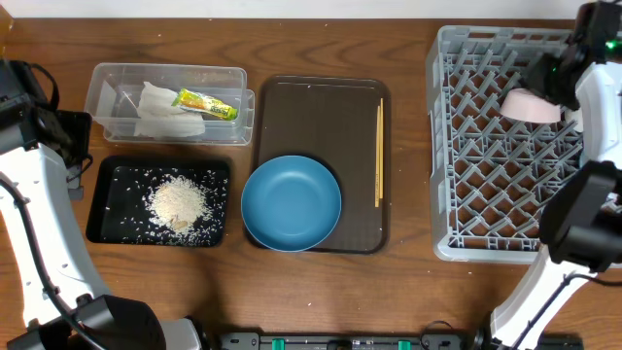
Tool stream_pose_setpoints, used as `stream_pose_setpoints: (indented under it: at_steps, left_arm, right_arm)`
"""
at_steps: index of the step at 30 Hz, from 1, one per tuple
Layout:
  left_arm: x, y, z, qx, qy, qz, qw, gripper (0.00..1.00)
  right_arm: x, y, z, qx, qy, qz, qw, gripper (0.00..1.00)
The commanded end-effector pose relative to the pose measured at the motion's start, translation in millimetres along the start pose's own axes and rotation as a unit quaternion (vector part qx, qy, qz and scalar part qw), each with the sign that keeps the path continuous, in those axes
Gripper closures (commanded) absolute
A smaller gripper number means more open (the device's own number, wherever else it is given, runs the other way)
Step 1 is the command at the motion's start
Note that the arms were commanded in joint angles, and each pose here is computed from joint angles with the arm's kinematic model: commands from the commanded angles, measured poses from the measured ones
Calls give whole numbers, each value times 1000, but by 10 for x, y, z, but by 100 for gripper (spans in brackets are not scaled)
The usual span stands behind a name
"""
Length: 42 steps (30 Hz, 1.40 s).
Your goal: Sort waste into correct bins and load items into the dishwasher rack
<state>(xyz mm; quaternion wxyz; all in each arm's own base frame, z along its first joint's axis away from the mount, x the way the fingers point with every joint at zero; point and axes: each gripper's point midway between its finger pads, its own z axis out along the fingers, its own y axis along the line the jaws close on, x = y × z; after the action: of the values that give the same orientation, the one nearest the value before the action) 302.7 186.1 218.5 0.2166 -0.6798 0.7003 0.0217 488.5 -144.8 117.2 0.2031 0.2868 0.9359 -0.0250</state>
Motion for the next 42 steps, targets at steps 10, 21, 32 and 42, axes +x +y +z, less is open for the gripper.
stream_pose_setpoints:
  at_steps: [10,21,32,42]
  left_arm:
    - [-19,13,8,-4,-2,0,1000,11]
    - [-19,12,8,-4,-2,0,1000,11]
    - [-19,13,8,-4,-2,0,1000,11]
    - [-19,12,8,-4,-2,0,1000,11]
  right_arm:
    - [279,-129,-405,23,45,-1,999,99]
    - [444,725,-1685,-263,36,-15,964,46]
    - [1216,1718,-1684,-245,47,-238,939,7]
    - [1801,2511,-1619,-230,19,-348,909,10]
